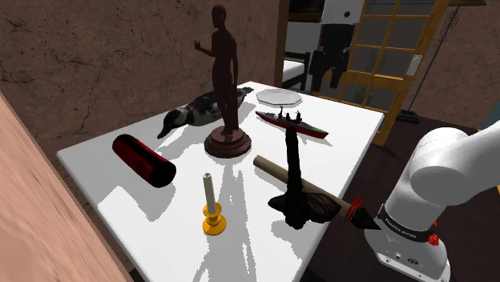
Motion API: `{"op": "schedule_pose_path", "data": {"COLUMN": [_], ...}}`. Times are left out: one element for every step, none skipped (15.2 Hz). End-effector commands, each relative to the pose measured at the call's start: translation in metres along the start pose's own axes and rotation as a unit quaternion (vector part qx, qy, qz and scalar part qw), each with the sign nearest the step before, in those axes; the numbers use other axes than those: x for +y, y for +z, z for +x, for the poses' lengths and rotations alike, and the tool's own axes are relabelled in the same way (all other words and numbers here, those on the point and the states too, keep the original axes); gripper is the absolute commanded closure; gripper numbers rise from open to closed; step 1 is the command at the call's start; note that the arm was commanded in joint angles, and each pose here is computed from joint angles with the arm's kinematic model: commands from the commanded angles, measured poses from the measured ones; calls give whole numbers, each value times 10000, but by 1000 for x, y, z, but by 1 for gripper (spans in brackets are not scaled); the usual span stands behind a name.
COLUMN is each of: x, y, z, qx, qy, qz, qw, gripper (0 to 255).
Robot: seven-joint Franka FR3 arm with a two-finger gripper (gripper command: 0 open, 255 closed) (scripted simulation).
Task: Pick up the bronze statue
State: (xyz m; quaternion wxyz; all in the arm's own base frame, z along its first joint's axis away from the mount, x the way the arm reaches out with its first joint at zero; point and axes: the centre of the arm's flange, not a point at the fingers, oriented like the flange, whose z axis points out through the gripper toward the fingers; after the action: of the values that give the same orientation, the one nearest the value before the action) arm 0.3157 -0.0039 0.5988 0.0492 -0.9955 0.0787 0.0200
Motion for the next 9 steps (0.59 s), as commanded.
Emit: {"op": "schedule_pose_path", "data": {"x": [0,-14,-28,-41,-55,-68,-82,-95,-109], "y": [0,3,6,8,11,15,18,21,24], "z": [0,0,1,2,3,5,7,10,13], "qx": [0,131,261,391,522,652,782,911,1041], "qy": [0,127,254,381,508,635,761,888,1014], "qz": [0,-48,-96,-144,-192,-240,-287,-335,-383], "qw": [10000,9998,9993,9984,9972,9956,9936,9913,9887], "gripper": [0,0,0,0,0,0,0,0,0]}}
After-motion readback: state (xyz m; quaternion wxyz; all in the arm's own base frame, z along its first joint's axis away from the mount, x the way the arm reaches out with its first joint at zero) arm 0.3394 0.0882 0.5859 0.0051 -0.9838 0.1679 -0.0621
